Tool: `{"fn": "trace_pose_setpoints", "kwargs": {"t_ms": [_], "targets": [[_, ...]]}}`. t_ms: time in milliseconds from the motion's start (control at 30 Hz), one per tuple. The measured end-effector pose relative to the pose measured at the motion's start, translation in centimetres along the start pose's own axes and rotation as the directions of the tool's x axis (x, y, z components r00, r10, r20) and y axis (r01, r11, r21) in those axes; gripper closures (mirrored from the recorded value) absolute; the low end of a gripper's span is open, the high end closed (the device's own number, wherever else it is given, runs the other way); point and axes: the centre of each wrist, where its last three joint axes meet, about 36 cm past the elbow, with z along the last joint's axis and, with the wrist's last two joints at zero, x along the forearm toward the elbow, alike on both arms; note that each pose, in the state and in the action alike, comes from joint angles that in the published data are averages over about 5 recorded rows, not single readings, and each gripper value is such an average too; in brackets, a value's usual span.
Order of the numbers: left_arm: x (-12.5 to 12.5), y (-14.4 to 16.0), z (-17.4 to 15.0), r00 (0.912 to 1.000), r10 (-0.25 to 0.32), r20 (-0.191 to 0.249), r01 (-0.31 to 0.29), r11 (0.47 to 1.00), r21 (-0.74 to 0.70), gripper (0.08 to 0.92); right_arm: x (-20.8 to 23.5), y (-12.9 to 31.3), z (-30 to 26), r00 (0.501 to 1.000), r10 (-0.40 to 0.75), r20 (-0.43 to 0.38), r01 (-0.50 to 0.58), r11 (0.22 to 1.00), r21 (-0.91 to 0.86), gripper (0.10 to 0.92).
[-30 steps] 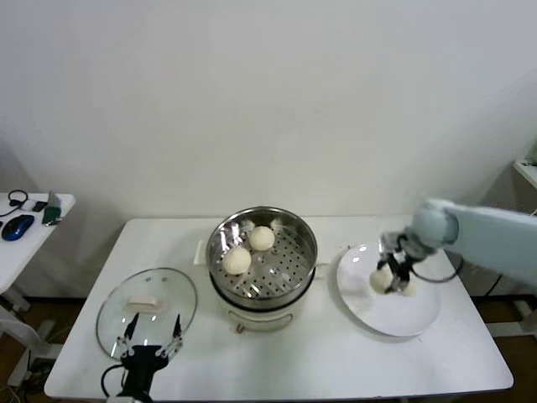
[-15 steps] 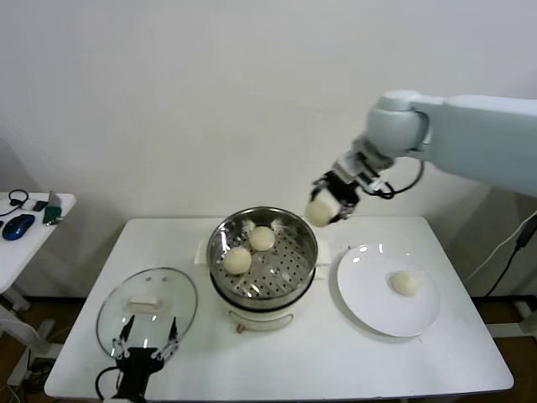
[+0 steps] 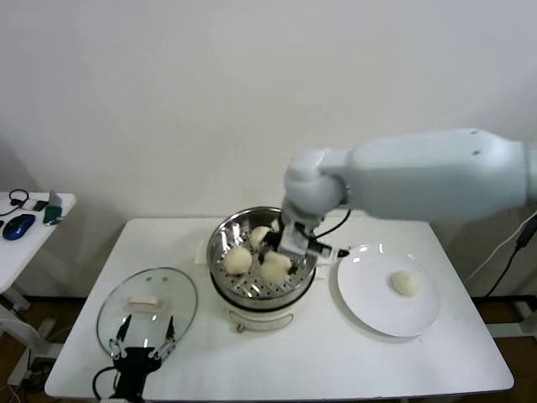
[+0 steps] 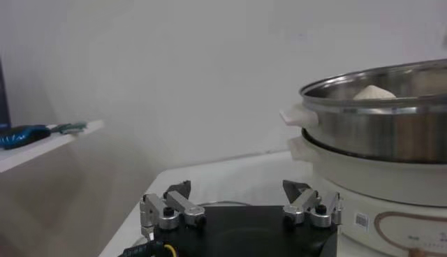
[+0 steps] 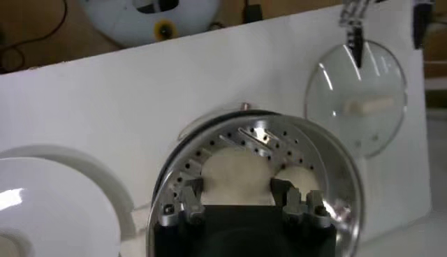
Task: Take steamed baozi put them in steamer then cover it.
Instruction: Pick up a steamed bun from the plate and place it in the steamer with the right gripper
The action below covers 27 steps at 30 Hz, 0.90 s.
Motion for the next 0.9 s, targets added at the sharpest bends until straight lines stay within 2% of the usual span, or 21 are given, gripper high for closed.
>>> {"fn": "trace_pose_setpoints", "kwargs": {"t_ms": [300, 567, 667, 900], "targets": [[0.0, -0.2, 0.0, 1.0, 0.001, -0.001, -0.001, 1.0, 0.004, 0.177, -4.3, -0.6, 0.2, 1.0, -0.003, -0.007, 0.003, 0.999, 0.054, 0.369], [0.3, -0.2, 0.0, 1.0, 0.002, 0.001, -0.002, 1.0, 0.005, 0.177, -6.0, -1.5, 0.5, 1.0, 0.004, -0.01, -0.004, 0.997, 0.071, 0.363], [0.4, -0.2, 0.1, 1.0, 0.001, 0.003, -0.001, 1.0, 0.005, 0.177, -6.3, -1.7, 0.6, 1.0, 0.008, -0.008, -0.007, 0.997, 0.072, 0.336], [0.3, -0.4, -0.1, 1.0, 0.004, 0.009, -0.004, 1.0, 0.008, 0.177, -6.1, -1.8, 0.9, 1.0, 0.018, 0.004, -0.019, 0.998, 0.064, 0.211]]}}
